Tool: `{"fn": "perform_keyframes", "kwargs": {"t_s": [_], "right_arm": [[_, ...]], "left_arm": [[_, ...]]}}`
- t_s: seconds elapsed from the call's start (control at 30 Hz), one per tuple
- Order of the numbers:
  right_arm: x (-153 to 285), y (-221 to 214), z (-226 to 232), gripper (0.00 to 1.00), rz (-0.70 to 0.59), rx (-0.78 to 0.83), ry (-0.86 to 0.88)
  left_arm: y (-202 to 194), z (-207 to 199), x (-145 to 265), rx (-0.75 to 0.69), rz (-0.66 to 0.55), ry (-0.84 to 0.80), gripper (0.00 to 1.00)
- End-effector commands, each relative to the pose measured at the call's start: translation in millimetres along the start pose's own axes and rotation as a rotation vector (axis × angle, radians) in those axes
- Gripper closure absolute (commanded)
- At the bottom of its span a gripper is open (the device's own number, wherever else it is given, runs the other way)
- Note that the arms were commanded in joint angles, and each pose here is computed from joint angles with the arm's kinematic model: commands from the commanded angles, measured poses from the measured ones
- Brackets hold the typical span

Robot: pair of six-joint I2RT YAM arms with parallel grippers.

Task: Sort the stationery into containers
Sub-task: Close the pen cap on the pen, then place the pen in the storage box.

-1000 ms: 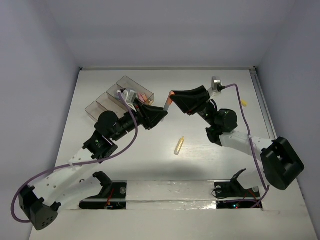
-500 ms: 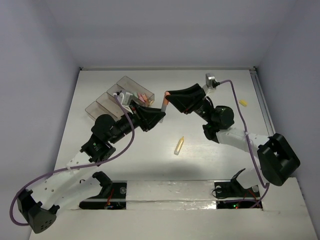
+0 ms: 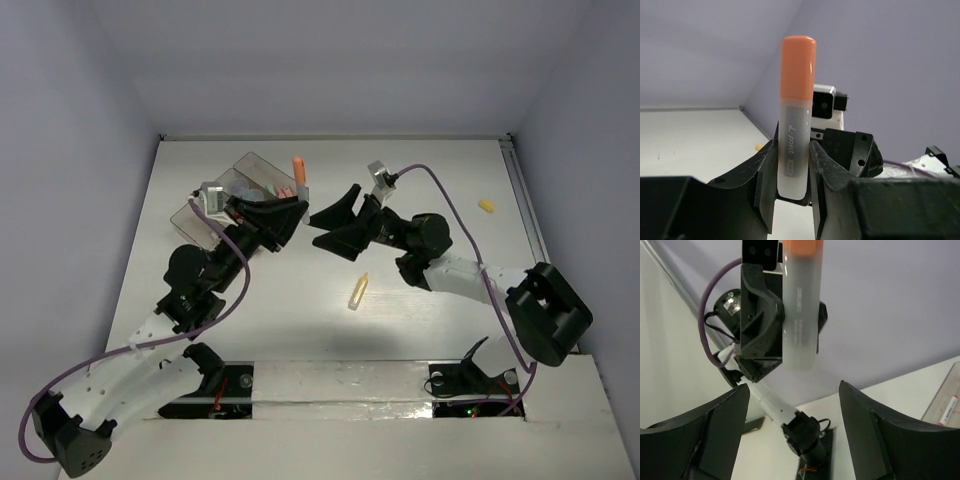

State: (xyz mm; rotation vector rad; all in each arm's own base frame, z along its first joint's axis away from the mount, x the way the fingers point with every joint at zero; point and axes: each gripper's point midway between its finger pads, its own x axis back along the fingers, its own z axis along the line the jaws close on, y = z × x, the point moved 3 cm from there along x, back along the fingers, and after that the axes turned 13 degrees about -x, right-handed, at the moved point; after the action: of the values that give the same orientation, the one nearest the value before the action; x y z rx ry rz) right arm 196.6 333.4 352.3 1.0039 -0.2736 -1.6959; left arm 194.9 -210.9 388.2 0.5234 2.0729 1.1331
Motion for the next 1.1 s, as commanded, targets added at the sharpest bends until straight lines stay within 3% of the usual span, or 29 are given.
{"fn": "perform_keyframes", "kwargs": {"t_s": [0.0, 0.17, 0.43, 0.67, 0.83, 1.07], "right_arm": [[6.1, 8.4, 19.0, 0.17, -0.021, 0.056, 0.039], [19.7, 19.9, 28.2, 0.06, -0.066, 0.084, 0.013], [52.3, -4.0, 10.4, 0.06, -0.027, 0.078, -0.2], [95.0, -18.0, -2.7, 0.06, -0.019, 0.125, -0.468], [109.2, -13.8, 4.3, 0.06, -0.043, 0.159, -0.551], [119.8, -15.9, -1.5, 0.06, -0.048, 0.154, -0.621]], "left_arm": [[20.9, 2.4, 2.1, 0.012, -0.117, 0.027, 1.0], [8.9, 35.9, 4.6, 0.035, -0.111, 0.227, 1.0], [-10.3, 131.9, 14.7, 0.09, -0.071, 0.72, 1.0], [-53.5, 212.4, 41.2, 0.216, -0.02, 0.896, 1.0], [-64.9, 245.1, 60.2, 0.235, -0.028, 0.995, 1.0], [-90.1, 280.6, 74.4, 0.224, 0.052, 1.129, 1.0]]}}
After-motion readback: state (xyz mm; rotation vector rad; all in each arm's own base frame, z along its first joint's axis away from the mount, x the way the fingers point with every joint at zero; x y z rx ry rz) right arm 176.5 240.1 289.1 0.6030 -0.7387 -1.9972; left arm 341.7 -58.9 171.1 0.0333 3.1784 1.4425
